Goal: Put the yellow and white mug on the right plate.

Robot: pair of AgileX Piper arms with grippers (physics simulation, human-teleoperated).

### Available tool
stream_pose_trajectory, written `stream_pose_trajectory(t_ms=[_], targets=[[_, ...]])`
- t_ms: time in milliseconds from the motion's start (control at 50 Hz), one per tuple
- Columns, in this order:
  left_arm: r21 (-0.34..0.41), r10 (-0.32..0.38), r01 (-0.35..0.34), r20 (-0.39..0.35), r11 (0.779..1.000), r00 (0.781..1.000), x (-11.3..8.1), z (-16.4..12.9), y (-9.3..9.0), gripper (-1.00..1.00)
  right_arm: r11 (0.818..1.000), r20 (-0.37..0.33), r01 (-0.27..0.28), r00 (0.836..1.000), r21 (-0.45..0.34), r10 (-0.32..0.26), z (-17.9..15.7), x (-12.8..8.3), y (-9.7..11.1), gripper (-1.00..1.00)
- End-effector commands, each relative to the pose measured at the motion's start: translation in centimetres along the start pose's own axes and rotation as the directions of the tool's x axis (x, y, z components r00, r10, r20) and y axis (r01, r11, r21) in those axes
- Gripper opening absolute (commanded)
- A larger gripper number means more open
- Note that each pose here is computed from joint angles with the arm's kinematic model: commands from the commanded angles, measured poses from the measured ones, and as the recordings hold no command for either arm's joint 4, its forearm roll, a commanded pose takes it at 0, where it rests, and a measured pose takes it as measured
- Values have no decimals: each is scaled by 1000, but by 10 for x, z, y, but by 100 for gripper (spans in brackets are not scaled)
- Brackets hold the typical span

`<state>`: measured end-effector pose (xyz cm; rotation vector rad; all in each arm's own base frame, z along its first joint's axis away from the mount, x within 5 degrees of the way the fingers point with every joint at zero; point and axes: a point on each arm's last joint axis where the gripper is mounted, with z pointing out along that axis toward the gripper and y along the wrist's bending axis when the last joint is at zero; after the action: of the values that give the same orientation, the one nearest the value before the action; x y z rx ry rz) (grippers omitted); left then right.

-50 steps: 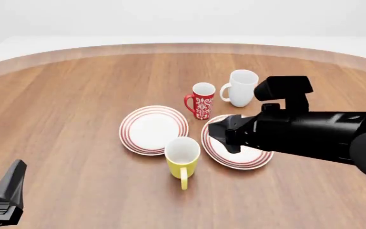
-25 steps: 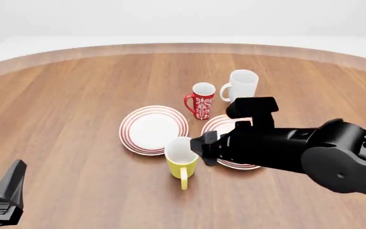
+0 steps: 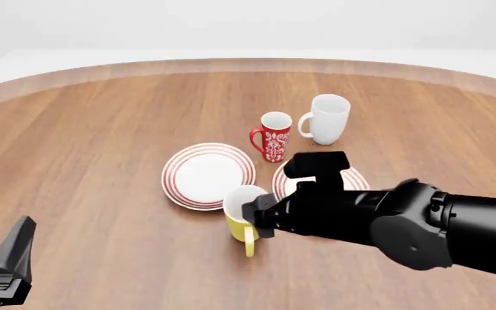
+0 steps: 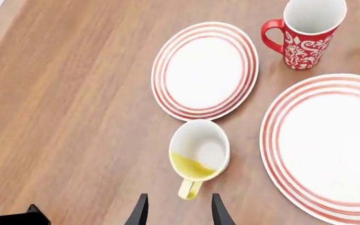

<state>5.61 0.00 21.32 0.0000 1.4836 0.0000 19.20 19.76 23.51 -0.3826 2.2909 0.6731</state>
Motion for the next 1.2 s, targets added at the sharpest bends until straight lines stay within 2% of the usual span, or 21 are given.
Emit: stream_pose_trajectory(t_ms=[20, 500, 1200], targets=[[0, 0, 0, 0, 1000, 1000, 0, 0, 0, 100, 1000, -12, -10, 1000, -3, 10, 13, 7, -1, 100], [0, 0, 0, 0, 1000, 1000, 0, 0, 0, 100, 1000, -39, -10, 999, 11, 11, 35, 20, -6, 100], [0, 0, 0, 0, 1000, 1000, 0, 0, 0, 100, 998, -63, -57, 996, 10, 58, 61, 48, -14, 100]])
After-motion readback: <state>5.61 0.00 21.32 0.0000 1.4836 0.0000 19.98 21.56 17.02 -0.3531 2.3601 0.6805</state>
